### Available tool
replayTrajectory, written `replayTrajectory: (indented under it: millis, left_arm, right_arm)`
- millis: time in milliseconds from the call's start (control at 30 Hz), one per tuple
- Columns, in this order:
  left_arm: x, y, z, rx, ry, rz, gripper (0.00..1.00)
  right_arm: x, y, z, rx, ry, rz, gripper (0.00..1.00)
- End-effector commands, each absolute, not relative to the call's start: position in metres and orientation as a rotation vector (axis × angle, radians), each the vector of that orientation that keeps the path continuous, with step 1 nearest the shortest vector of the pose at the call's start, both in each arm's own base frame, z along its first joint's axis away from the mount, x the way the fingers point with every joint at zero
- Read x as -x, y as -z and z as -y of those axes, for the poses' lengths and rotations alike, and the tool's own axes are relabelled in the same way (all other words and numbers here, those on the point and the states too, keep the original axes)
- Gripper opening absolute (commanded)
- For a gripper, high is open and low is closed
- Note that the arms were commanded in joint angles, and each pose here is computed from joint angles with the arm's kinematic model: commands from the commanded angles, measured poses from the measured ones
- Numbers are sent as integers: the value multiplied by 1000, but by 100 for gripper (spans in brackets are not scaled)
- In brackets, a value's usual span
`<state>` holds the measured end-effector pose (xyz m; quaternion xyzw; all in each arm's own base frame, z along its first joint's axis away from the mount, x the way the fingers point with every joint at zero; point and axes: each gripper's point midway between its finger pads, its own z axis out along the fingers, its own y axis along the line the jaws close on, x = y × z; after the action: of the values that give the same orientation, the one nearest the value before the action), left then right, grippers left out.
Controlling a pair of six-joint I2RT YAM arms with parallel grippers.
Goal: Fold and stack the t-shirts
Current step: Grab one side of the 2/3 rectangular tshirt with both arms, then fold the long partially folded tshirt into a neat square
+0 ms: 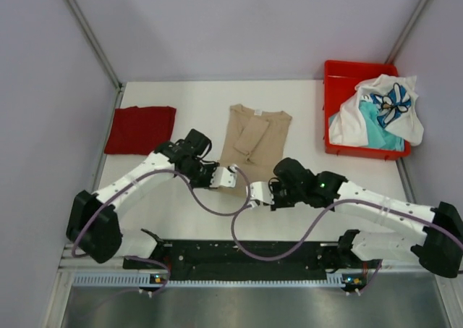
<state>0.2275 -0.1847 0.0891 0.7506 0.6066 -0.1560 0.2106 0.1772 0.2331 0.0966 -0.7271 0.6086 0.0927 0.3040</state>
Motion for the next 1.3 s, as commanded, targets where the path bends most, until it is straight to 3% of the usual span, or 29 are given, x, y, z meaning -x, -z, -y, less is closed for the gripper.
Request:
replayTrajectory:
  millis: [0, 133, 300, 533, 800, 1267]
  left_arm:
    - [-143, -114, 169, -2170, 673, -1741, 0]
    - [-96, -138, 166, -2213, 821, -1668, 0]
    - [-94, -185, 178, -2113, 835, -1575, 0]
    - [-157, -196, 203, -1904, 671, -1750, 0]
    - [-276, -189, 214, -1626, 429, -1947, 0]
    - [-391, -139, 239, -1504, 419, -2150, 0]
  right_arm:
    - [-117, -136, -225, 1981, -445, -1596, 0]
    - [-76, -166, -222, 1990, -627, -1546, 0]
    - [-66, -193, -219, 1910, -700, -1492, 0]
    - [-132, -197, -215, 1653, -611, -1659, 0]
    - [-239, -179, -198, 1329, -459, -1877, 0]
    - [-341, -141, -173, 1039, -402, -2100, 0]
